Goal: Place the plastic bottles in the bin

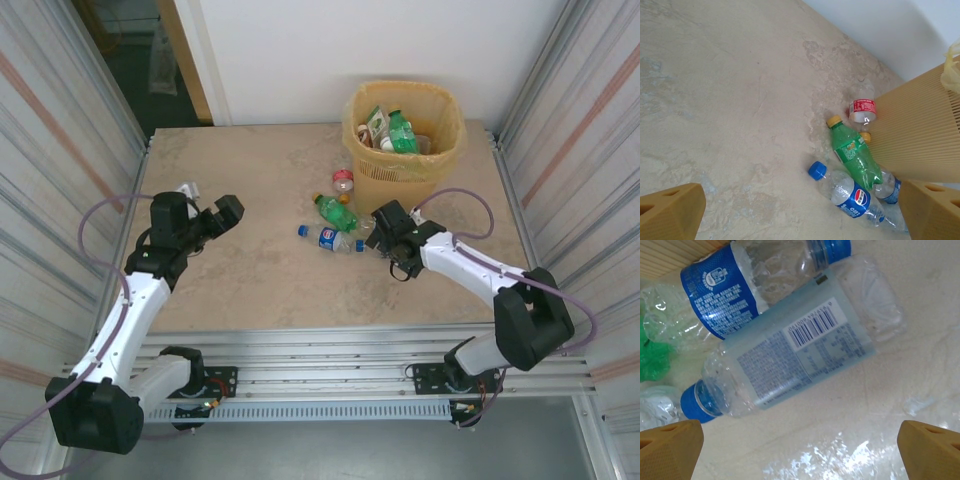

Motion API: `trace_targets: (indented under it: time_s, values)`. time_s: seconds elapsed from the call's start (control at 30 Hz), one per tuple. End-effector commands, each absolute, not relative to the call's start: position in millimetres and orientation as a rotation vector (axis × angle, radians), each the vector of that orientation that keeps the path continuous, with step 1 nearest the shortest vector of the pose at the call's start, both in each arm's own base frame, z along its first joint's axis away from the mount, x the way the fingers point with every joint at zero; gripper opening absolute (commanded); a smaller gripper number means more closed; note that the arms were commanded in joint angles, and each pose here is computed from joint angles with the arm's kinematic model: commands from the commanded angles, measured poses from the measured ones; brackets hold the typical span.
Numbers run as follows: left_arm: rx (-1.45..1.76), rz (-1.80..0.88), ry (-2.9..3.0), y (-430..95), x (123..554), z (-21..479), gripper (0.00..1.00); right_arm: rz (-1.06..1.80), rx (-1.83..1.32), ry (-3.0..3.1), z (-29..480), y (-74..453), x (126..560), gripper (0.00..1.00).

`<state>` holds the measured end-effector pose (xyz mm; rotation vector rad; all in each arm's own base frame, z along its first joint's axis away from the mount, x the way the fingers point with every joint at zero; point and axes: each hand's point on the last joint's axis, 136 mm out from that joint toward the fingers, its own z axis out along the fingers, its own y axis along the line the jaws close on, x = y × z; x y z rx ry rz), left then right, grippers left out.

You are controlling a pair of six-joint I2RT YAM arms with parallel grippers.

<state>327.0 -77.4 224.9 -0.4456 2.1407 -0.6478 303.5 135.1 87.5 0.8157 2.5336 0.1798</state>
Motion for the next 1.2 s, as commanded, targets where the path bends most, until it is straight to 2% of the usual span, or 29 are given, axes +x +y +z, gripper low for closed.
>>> trace_targets:
  time_s: [0.0, 0.7, 1.17]
  values:
    - [-0.437, -0.636, 2.133, -74, 328, 224, 0.99, 0.186, 0.869, 2.491, 90, 135, 318, 0.98]
    - [-0.419, -0.632, 2.149, -75, 327, 220, 0.99, 0.165, 1.002, 2.411, 70, 125, 345, 0.98]
    - [-0.409, -0.623, 2.152, -74, 325, 220, 0.99, 0.104, 1.005, 2.466, 47, 116, 330, 0.98]
